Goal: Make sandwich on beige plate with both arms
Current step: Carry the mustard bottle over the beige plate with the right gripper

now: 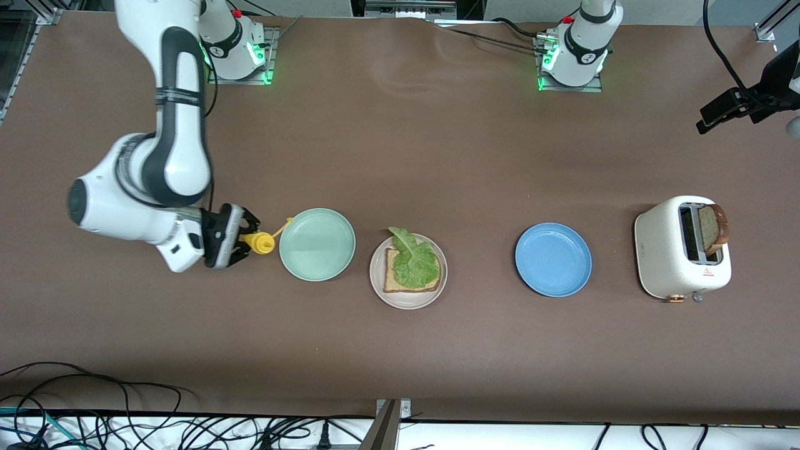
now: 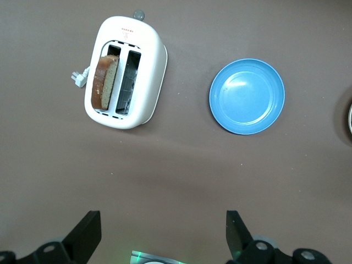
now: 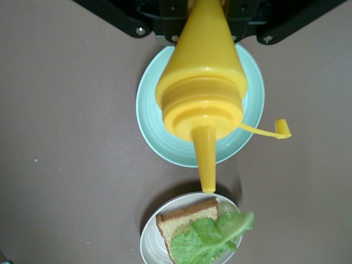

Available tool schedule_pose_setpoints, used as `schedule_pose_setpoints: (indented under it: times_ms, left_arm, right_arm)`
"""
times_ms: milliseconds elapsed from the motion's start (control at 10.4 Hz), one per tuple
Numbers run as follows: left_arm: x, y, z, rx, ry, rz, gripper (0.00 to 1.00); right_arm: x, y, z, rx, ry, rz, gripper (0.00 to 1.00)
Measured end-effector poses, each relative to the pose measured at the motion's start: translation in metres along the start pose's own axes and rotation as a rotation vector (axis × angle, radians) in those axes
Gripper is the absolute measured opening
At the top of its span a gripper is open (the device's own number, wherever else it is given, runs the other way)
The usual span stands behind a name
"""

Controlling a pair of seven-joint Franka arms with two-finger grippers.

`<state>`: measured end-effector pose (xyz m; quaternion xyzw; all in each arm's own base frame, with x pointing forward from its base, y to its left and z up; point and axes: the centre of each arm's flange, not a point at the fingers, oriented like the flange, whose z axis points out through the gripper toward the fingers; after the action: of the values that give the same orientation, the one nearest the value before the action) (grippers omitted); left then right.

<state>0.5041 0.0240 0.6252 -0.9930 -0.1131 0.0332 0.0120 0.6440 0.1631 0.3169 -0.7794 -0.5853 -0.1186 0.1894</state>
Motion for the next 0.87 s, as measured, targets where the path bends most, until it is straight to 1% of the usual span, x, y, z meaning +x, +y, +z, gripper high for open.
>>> schedule_pose_setpoints:
  times_ms: [290,579,676,772,869]
  left_arm:
    - [0.0,0.0,0.0,0.0,0.0,0.001,1.0]
    - [0.0,0.001,-0.001,0.0,0.002,0.001,1.0]
    - [0.0,0.001,-0.001,0.0,0.002,0.001,1.0]
    - [0.0,0.001,-0.001,0.0,0.002,0.001,1.0]
    - [0.0,0.0,-0.001,0.0,0.003,0.001,1.0]
  right_arm:
    - [0.042,-0.016,0.045,-0.051,-0.025,-0.015,0.09]
    - [0.078,-0.01,0.081,-0.091,-0.075,-0.002,0.09]
    - [0.09,-0.007,0.094,-0.103,-0.098,0.014,0.09]
    - [0.098,-0.005,0.109,-0.115,-0.143,0.016,0.09]
    - [0.103,-0.006,0.122,-0.129,-0.207,0.007,0.09]
